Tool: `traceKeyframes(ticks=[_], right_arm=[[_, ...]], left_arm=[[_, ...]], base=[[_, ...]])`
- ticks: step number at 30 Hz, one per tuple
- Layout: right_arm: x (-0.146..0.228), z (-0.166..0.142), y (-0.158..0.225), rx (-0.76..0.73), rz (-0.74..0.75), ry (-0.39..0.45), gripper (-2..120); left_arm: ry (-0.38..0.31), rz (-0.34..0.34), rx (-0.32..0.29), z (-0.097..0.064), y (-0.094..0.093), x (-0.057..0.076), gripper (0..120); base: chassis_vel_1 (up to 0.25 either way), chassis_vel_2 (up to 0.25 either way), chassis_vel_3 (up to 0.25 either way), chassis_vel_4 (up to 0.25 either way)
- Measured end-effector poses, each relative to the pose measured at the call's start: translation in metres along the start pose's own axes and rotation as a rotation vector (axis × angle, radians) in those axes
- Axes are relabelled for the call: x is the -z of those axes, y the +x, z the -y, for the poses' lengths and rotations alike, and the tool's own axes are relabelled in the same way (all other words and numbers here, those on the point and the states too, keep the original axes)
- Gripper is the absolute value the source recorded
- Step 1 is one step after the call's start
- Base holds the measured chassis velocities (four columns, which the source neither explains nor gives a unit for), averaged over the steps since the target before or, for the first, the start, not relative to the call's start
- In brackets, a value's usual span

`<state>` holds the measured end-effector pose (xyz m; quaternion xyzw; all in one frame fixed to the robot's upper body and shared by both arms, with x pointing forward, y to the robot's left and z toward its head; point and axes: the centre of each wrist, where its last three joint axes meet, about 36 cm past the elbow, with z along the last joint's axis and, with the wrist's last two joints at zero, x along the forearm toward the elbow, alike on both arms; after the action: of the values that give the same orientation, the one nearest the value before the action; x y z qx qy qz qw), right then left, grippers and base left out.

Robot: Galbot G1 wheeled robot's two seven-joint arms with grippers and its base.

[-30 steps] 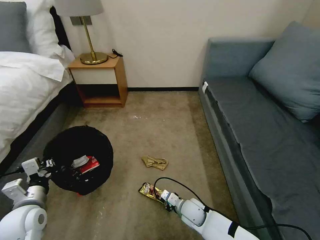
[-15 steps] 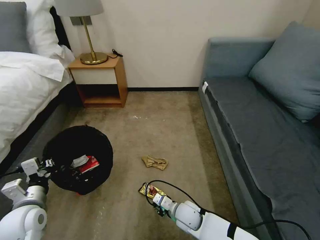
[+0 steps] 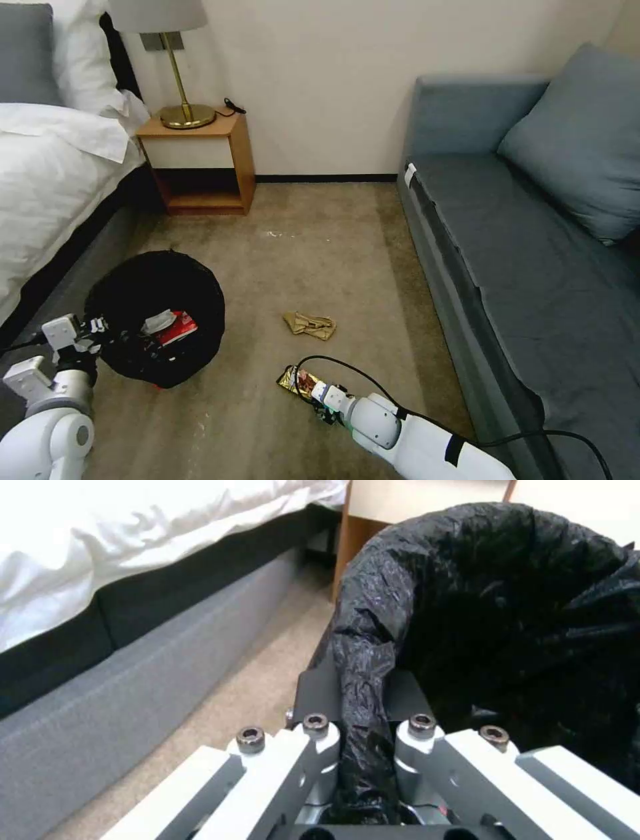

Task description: Pick up the trash bin, then pick up the garbage on the floor and place it into the trash bin.

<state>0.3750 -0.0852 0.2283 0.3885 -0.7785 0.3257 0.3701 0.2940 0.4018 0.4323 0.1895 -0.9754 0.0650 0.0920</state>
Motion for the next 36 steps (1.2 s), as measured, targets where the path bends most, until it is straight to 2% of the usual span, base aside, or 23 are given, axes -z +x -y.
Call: traceKeyframes(ticks=[3, 4, 8, 10, 23, 26, 27, 30, 31, 34, 35, 36], right_arm=[[-0.001, 0.003, -0.001, -0.009, -0.006, 0.007, 19], [-0.001, 0.003, -0.001, -0.009, -0.006, 0.007, 19], [-0.004, 0.007, -0.004, -0.016, -0.015, 0.012, 3], [-0.004, 0.008, -0.005, -0.018, -0.017, 0.012, 0], [0.002, 0.024, -0.003, -0.086, 0.071, -0.017, 0], [0.011, 0.043, 0.016, -0.117, 0.160, -0.104, 0], [0.011, 0.043, 0.016, -0.117, 0.160, -0.104, 0], [0.019, 0.063, 0.044, -0.110, 0.302, -0.220, 0], [0.019, 0.063, 0.044, -0.110, 0.302, -0.220, 0], [0.031, 0.082, 0.069, -0.090, 0.500, -0.311, 0], [0.031, 0.082, 0.069, -0.090, 0.500, -0.311, 0], [0.038, 0.088, 0.077, -0.087, 0.573, -0.345, 0]], left_arm=[[-0.001, -0.003, 0.002, 0.000, -0.001, -0.002, 5], [-0.001, -0.003, 0.002, 0.000, -0.001, -0.002, 5], [-0.001, -0.004, 0.004, -0.001, -0.003, -0.002, 5], [-0.001, -0.004, 0.005, -0.001, -0.003, -0.002, 5], [-0.001, -0.003, -0.002, 0.001, -0.006, -0.002, 5], [-0.003, -0.006, -0.003, 0.000, -0.007, -0.003, 5], [-0.003, -0.006, -0.003, 0.000, -0.007, -0.003, 5], [-0.006, -0.015, -0.002, -0.002, -0.009, -0.005, 5], [-0.006, -0.015, -0.002, -0.002, -0.009, -0.005, 5], [-0.009, -0.027, -0.002, -0.007, -0.012, -0.009, 5], [-0.009, -0.027, -0.002, -0.007, -0.012, -0.009, 5], [-0.008, -0.032, -0.002, -0.009, -0.013, -0.010, 5]], base=[[0.000, 0.000, 0.000, 0.000], [0.000, 0.000, 0.000, 0.000], [0.000, 0.000, 0.000, 0.000], [0.000, 0.000, 0.000, 0.000], [0.000, 0.000, 0.000, 0.000], [0.000, 0.000, 0.000, 0.000], [0.000, 0.000, 0.000, 0.000], [0.000, 0.000, 0.000, 0.000], [0.000, 0.000, 0.000, 0.000], [0.000, 0.000, 0.000, 0.000], [0.000, 0.000, 0.000, 0.000], [0.000, 0.000, 0.000, 0.000]])
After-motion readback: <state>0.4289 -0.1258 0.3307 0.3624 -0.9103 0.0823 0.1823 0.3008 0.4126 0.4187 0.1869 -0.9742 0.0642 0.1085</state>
